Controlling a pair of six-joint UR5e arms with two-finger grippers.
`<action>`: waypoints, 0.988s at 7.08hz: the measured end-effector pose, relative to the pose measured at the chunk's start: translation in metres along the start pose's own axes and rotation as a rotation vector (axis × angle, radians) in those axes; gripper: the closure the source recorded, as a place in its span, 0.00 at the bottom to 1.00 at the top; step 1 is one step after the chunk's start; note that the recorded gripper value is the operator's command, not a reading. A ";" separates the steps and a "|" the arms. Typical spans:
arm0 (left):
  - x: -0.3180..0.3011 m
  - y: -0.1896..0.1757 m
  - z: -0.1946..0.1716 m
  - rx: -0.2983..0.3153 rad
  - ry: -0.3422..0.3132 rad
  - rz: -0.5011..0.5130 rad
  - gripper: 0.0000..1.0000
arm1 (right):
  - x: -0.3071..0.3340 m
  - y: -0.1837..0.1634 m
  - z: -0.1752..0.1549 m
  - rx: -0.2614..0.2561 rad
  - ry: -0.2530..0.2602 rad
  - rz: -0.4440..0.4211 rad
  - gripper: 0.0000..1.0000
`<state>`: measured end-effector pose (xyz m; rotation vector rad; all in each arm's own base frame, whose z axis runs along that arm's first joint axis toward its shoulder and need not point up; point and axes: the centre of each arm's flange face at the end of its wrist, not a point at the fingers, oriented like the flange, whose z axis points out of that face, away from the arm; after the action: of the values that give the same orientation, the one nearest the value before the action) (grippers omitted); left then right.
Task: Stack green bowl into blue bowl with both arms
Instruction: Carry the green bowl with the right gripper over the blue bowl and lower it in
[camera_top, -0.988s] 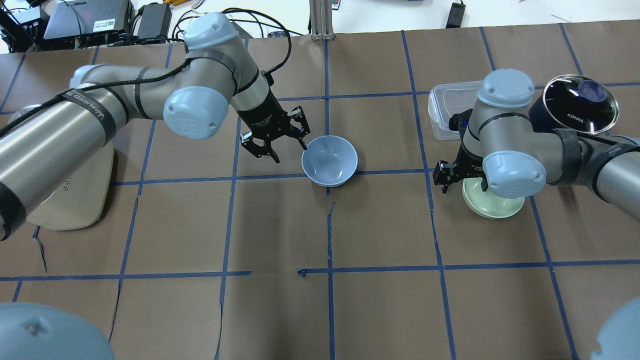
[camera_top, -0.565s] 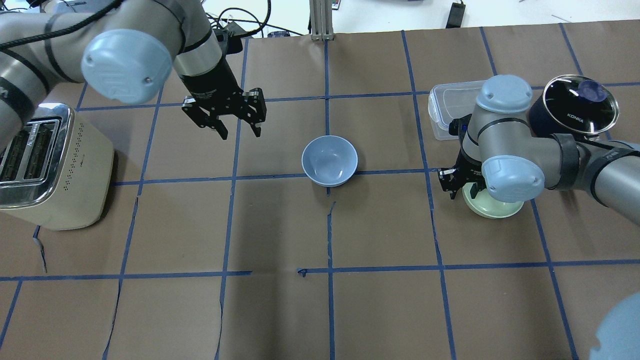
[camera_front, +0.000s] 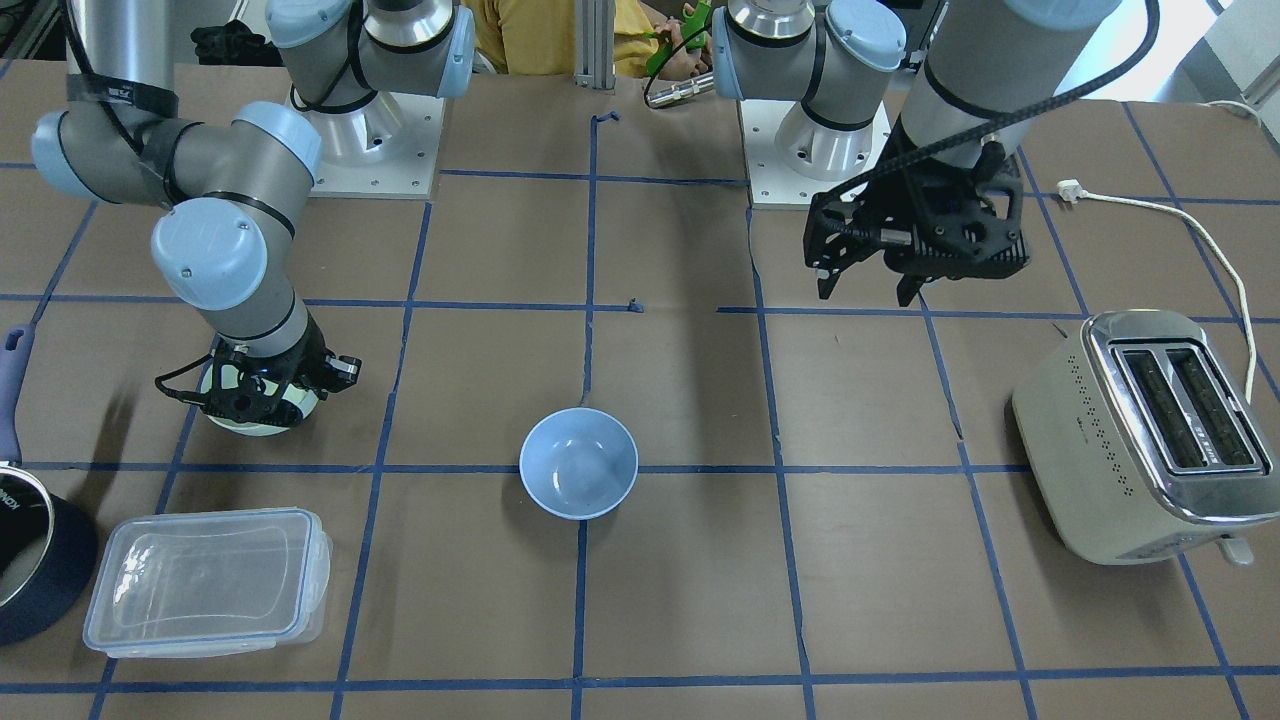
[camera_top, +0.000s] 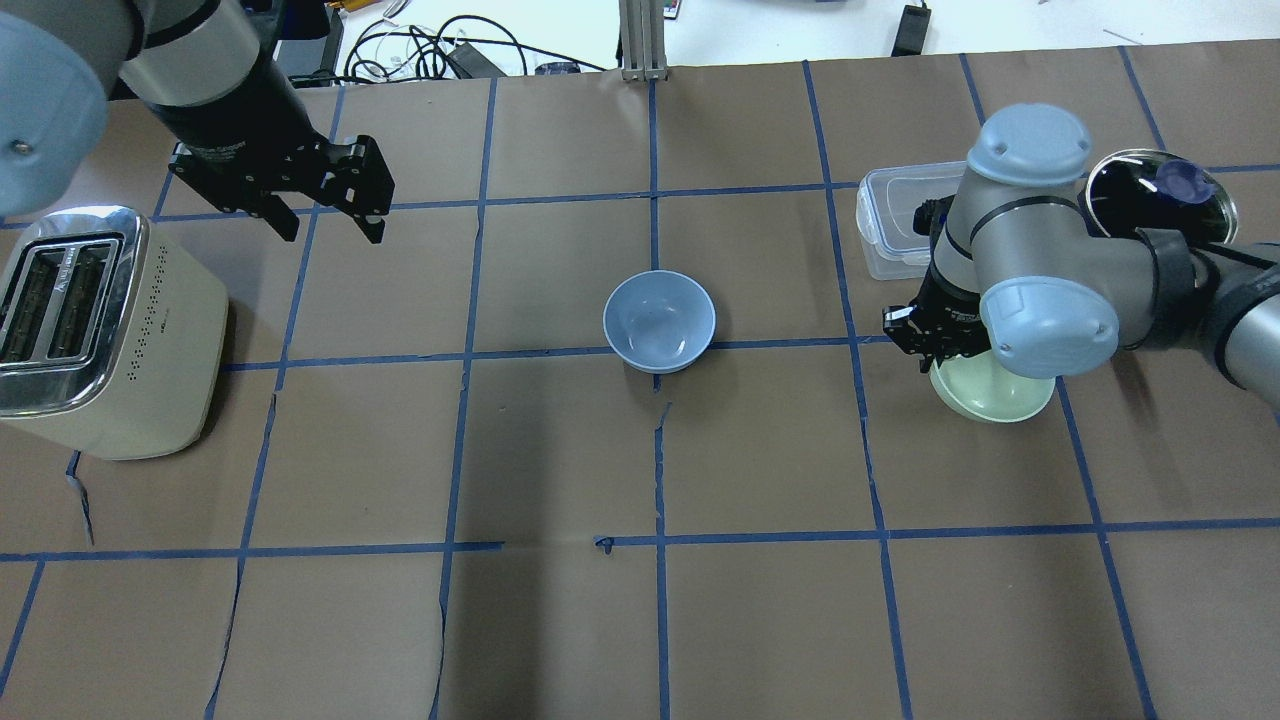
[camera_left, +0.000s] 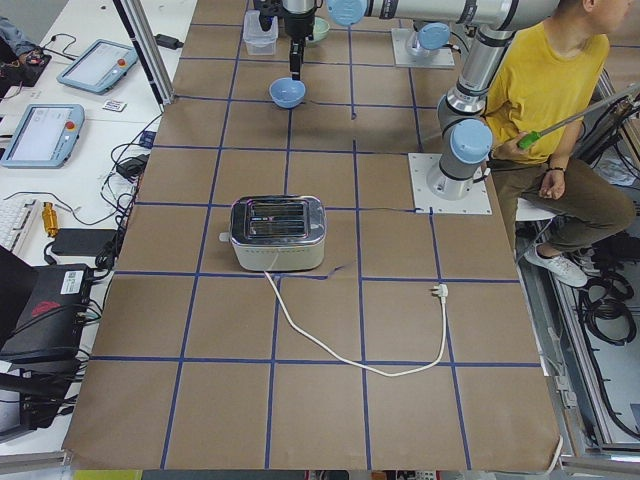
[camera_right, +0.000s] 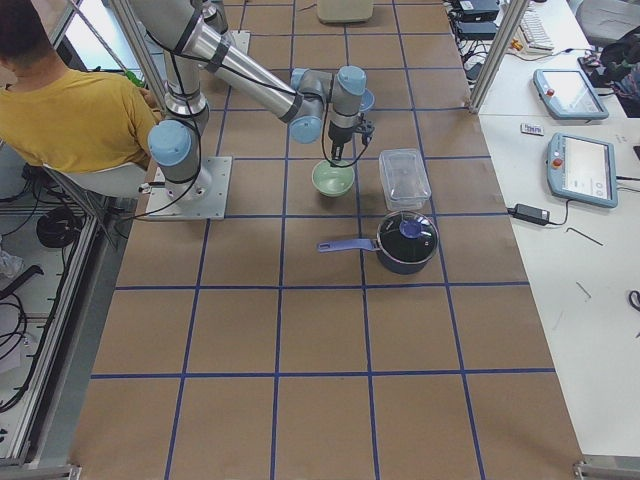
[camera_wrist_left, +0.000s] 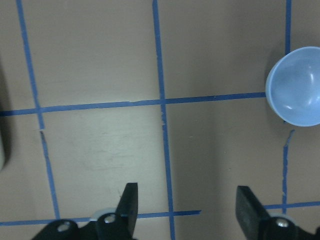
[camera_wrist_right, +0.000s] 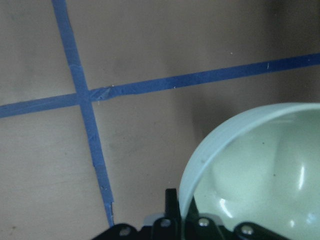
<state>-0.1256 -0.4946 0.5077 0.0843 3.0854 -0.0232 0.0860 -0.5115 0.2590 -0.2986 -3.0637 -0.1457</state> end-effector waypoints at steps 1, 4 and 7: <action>-0.002 0.005 -0.005 0.010 -0.003 -0.004 0.19 | -0.024 -0.006 -0.031 -0.006 -0.019 0.060 1.00; 0.001 0.006 -0.003 0.014 0.013 -0.045 0.12 | -0.131 -0.009 -0.079 -0.004 -0.104 0.286 1.00; 0.002 0.004 0.000 0.012 0.029 -0.064 0.09 | -0.236 -0.026 -0.072 -0.020 -0.132 0.505 1.00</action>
<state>-0.1274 -0.4909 0.5079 -0.0142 3.1159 -0.0439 0.3155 -0.5889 0.3121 -1.1008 -2.9929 -0.1332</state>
